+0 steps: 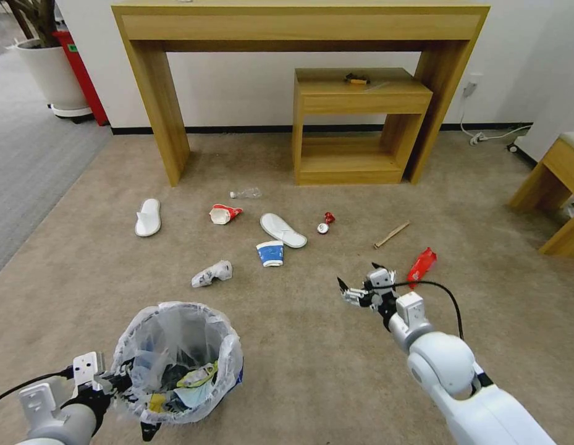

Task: Pick up the trash bin and place the garbage on the floor into it.

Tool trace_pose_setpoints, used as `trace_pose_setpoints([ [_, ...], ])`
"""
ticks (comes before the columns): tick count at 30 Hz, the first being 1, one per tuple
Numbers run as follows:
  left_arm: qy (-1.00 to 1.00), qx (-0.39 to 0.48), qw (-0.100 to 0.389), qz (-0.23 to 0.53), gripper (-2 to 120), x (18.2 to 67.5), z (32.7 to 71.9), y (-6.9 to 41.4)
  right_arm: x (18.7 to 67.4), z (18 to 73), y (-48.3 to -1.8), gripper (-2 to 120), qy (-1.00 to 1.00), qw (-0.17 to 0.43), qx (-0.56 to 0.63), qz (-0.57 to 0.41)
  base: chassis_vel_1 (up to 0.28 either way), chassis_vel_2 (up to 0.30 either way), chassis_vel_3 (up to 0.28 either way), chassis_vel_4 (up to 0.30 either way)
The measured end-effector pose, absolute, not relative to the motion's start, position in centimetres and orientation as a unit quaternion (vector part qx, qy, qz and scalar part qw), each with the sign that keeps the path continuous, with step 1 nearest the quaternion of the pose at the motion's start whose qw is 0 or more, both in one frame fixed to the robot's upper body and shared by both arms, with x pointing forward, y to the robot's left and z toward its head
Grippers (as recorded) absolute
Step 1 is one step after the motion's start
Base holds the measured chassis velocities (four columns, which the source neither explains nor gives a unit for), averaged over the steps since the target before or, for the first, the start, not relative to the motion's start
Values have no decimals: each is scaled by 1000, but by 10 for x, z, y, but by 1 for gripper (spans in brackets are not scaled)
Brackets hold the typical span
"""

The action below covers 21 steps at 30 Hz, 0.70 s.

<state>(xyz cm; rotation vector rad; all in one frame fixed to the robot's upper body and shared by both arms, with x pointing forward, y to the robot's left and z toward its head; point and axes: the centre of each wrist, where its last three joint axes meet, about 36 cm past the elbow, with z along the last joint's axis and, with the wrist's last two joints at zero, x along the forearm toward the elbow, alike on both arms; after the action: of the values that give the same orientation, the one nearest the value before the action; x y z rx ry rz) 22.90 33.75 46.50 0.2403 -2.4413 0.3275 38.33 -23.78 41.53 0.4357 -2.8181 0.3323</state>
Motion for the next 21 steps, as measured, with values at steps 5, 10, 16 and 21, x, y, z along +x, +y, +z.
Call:
trace_pose_setpoints([
  [5,-933,91,326,123,0,226,468,337,393,422,-226,100,-974,127,154,106,0,0,0,0],
  [10,-932,92,327,125,0,225,468,337,397,422,-219,100,-974,130,154,100,-24,98,30,-104],
  [16,-933,92,326,125,0,226,468,336,396,421,-219,100,-973,135,155,102,-22,242,12,-239],
  [21,-933,91,326,124,0,226,468,336,396,421,-218,100,-974,135,155,98,37,282,-62,-273],
])
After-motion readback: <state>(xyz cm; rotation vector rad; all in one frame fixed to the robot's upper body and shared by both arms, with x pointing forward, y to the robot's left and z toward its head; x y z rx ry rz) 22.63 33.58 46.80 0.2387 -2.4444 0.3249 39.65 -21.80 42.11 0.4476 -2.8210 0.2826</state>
